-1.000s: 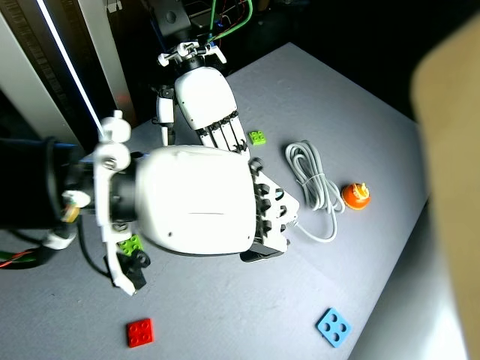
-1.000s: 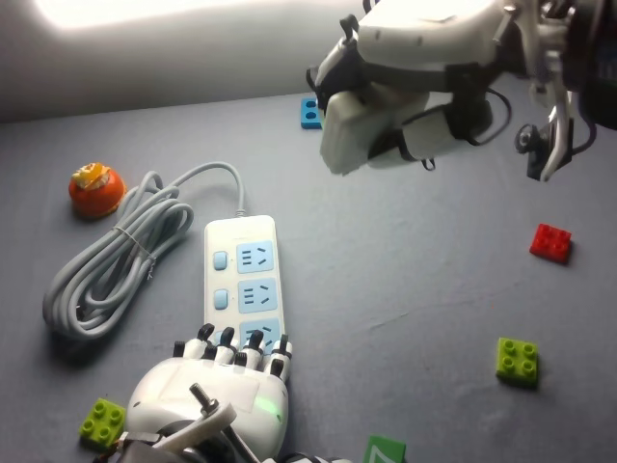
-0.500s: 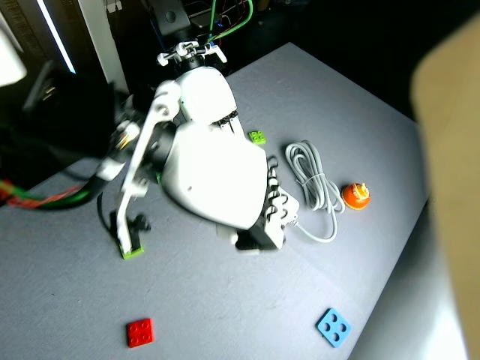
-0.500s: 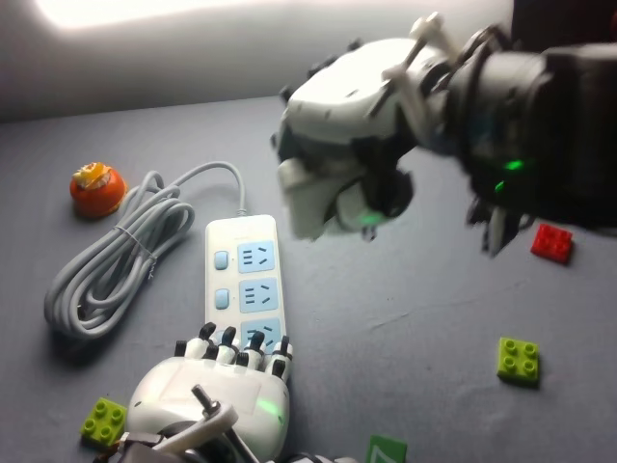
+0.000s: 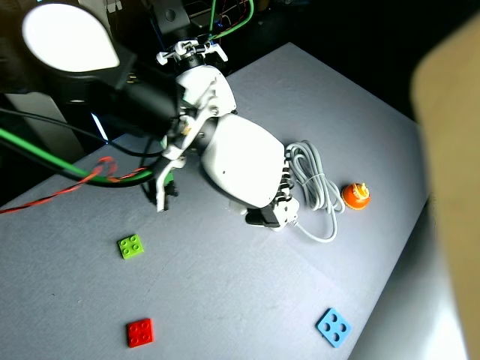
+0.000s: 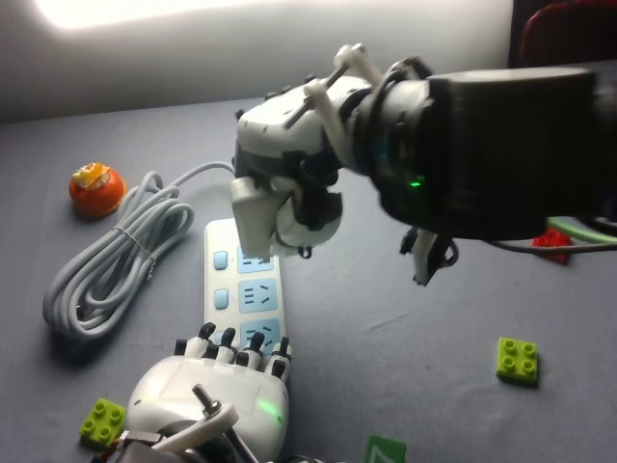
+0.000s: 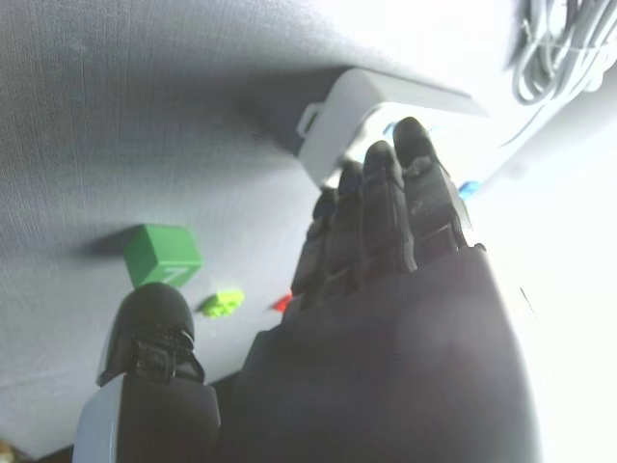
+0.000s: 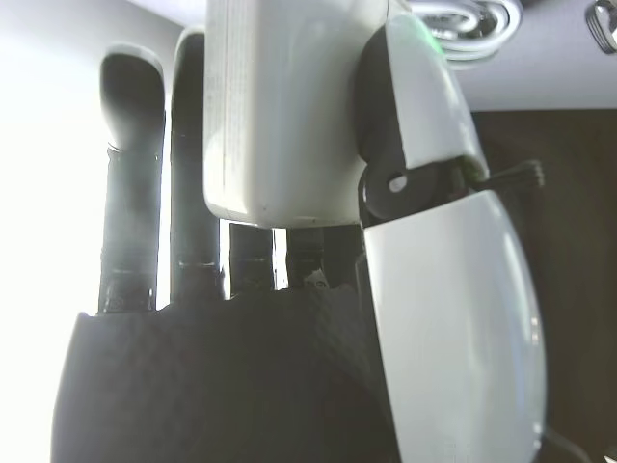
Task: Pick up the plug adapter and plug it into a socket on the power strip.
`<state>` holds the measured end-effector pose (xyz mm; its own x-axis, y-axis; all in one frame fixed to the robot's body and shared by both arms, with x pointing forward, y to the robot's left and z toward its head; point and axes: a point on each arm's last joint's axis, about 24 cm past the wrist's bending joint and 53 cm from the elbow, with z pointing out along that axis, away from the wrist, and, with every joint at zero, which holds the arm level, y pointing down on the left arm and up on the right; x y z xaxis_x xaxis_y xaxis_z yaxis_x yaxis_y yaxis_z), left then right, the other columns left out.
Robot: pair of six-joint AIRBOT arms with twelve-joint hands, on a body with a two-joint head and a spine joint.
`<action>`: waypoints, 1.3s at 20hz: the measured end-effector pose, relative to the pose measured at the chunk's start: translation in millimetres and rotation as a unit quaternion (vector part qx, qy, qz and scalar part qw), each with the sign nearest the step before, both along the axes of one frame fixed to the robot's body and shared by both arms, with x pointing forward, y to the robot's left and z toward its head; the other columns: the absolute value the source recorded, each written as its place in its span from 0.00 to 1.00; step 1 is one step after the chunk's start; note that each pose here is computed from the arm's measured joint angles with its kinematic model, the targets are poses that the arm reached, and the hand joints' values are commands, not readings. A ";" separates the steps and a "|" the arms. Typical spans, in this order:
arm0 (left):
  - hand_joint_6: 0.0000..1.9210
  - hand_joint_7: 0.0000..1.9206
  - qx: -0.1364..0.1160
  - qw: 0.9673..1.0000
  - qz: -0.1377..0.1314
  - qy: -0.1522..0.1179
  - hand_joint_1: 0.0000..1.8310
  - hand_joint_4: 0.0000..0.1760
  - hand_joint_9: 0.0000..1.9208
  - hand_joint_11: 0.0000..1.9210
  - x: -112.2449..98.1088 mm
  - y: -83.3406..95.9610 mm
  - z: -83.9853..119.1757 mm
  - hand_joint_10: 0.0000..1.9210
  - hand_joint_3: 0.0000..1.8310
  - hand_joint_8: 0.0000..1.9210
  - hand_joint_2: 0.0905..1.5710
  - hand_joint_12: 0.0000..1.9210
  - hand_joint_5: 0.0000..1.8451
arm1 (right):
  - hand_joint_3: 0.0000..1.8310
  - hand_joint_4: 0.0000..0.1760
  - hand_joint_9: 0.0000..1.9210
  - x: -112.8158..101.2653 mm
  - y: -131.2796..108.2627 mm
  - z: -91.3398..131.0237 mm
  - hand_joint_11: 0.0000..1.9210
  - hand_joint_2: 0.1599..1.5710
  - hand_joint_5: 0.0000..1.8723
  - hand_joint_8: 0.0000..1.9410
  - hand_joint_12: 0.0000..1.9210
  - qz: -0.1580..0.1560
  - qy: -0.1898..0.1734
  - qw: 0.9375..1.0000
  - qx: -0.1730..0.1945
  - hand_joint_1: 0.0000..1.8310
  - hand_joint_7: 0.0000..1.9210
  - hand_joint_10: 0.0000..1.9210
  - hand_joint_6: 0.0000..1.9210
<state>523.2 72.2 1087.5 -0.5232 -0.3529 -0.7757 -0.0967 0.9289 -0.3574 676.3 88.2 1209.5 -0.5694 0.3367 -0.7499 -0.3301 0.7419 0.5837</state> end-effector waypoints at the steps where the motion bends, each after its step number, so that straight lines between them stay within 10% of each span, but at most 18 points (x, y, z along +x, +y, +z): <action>1: 0.00 0.05 0.000 1.000 0.000 0.000 0.05 0.00 0.04 0.00 0.0 0.0 0.1 0.00 0.00 0.00 0.75 0.15 0.03 | 0.00 0.00 0.38 3.0 2.2 -5.7 0.32 0.71 0.47 0.70 0.87 -0.004 0.010 1.000 0.000 0.68 0.47 0.68 0.48; 26: 0.00 0.03 0.008 1.000 -0.003 -0.002 0.04 0.00 0.03 0.00 -0.5 1.9 1.3 0.00 0.00 0.00 0.75 0.11 0.02 | 0.00 0.00 0.41 24.3 28.9 -27.0 0.34 0.71 0.48 0.68 0.85 -0.003 0.001 0.999 -0.034 0.68 0.49 0.67 0.47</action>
